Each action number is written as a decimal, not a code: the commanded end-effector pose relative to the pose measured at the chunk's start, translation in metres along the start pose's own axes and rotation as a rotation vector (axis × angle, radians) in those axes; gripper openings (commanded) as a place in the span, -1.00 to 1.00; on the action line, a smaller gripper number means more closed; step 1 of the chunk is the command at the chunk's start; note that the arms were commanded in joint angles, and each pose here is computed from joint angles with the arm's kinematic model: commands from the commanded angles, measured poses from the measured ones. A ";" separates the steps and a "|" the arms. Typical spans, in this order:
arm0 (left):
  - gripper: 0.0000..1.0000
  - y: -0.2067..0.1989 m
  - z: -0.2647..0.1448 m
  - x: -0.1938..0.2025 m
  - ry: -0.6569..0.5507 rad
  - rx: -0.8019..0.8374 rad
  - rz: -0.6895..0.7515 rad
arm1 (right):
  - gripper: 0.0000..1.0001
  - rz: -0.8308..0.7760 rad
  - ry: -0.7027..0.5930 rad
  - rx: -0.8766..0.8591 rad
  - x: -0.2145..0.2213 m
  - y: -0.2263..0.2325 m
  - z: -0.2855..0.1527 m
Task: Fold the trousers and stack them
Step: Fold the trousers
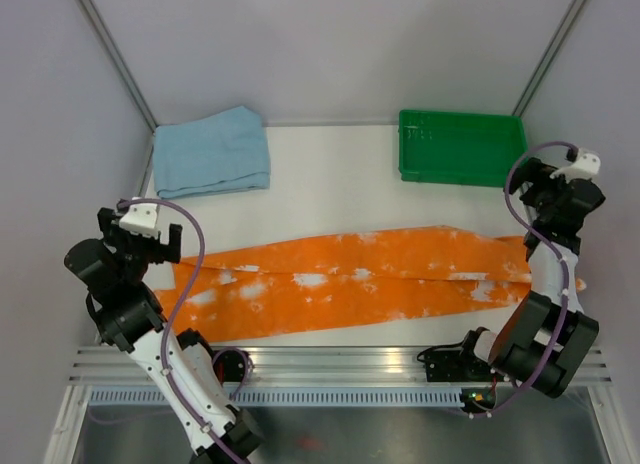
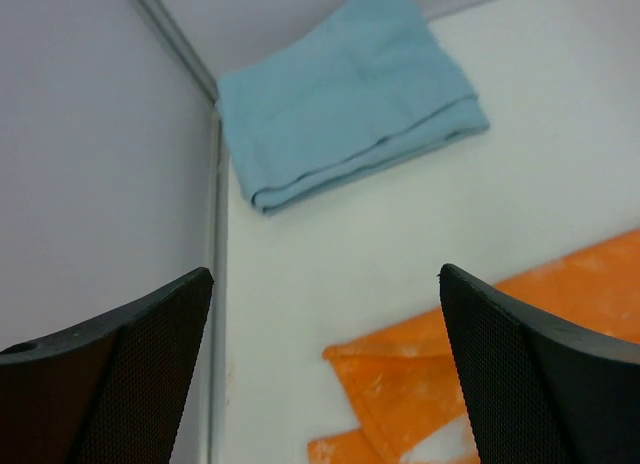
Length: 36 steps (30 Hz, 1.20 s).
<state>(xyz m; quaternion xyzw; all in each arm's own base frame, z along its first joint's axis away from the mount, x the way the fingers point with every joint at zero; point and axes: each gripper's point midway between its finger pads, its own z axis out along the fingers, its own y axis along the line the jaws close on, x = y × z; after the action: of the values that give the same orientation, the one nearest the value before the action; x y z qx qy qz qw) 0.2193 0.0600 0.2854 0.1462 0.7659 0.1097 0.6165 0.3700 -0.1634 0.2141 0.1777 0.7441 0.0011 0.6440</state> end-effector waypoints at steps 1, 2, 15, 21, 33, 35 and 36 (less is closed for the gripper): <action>0.99 -0.015 0.011 -0.050 -0.205 0.127 -0.224 | 0.96 -0.127 0.070 -0.264 -0.002 0.073 0.008; 0.99 -0.002 0.018 -0.049 -0.208 0.061 -0.289 | 0.96 -0.126 0.082 -0.298 0.000 0.086 0.008; -0.95 -0.090 0.102 -0.018 0.311 0.415 -0.592 | -1.00 0.043 0.538 -0.250 0.092 0.126 -0.029; -0.95 -0.214 0.087 -0.020 0.499 0.779 -0.583 | -1.00 0.116 0.766 -0.455 0.116 0.169 -0.084; -0.95 -0.296 0.025 0.060 0.832 0.823 -0.458 | -0.99 -0.085 1.109 -0.405 0.229 0.193 -0.177; -0.95 -0.298 0.018 0.085 0.921 0.747 -0.473 | -1.00 -0.124 1.157 -0.330 0.246 0.184 -0.177; -0.95 -0.298 0.017 0.091 0.934 0.723 -0.485 | -0.99 -0.136 1.162 -0.312 0.249 0.185 -0.177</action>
<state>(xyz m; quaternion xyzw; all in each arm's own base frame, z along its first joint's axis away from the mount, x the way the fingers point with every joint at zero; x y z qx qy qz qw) 0.2029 -0.1997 0.1149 0.1739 0.9259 -0.2936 0.1623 0.2305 0.1266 0.0713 -0.0348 0.9561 0.2254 0.1842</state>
